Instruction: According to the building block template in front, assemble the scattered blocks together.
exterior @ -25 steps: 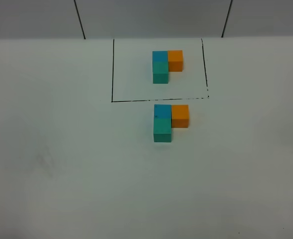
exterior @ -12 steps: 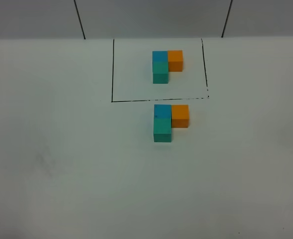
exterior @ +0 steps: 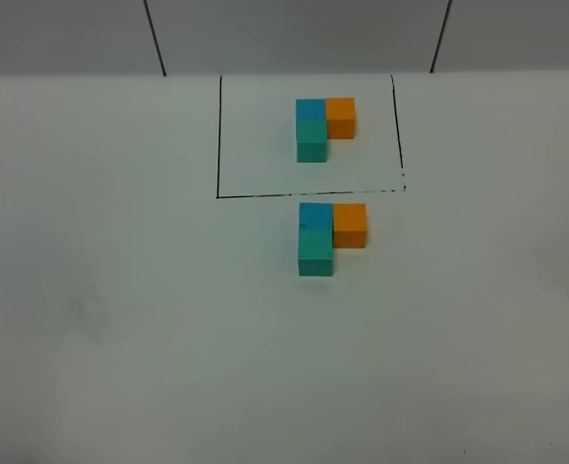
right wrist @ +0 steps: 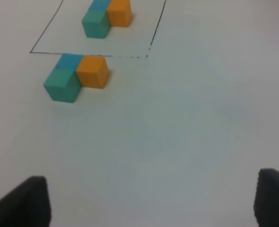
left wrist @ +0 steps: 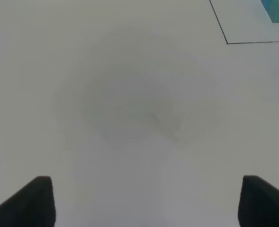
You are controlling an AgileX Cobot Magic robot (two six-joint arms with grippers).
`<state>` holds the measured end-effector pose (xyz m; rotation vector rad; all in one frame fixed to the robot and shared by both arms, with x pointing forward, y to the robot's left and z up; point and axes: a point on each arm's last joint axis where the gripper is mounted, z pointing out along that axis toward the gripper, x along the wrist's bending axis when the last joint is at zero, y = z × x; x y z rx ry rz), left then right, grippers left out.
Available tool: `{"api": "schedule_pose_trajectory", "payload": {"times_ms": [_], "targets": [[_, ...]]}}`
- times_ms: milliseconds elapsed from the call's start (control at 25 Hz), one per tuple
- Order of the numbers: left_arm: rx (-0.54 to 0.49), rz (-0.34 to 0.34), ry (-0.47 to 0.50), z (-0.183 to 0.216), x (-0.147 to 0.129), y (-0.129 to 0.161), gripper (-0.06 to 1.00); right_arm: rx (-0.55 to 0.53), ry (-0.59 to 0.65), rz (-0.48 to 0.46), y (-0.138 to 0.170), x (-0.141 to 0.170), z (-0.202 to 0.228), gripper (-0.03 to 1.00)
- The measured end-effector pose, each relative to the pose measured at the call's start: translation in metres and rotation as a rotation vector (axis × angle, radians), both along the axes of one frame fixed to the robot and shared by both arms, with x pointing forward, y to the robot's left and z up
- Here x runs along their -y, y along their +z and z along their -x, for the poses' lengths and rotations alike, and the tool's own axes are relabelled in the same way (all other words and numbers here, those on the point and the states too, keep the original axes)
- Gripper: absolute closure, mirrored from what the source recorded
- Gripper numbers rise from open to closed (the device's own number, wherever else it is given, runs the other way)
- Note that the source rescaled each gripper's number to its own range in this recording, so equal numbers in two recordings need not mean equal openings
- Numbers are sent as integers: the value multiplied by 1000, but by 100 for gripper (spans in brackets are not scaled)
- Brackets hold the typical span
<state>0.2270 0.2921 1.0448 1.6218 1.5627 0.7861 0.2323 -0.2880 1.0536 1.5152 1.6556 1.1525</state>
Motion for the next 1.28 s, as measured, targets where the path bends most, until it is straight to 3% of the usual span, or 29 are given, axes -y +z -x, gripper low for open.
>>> {"api": "schedule_pose_trajectory", "payload": {"times_ms": [1280], "targets": [[-2, 0, 0, 0, 0, 0, 27, -14, -70, -44, -1, 4, -1, 23]]}}
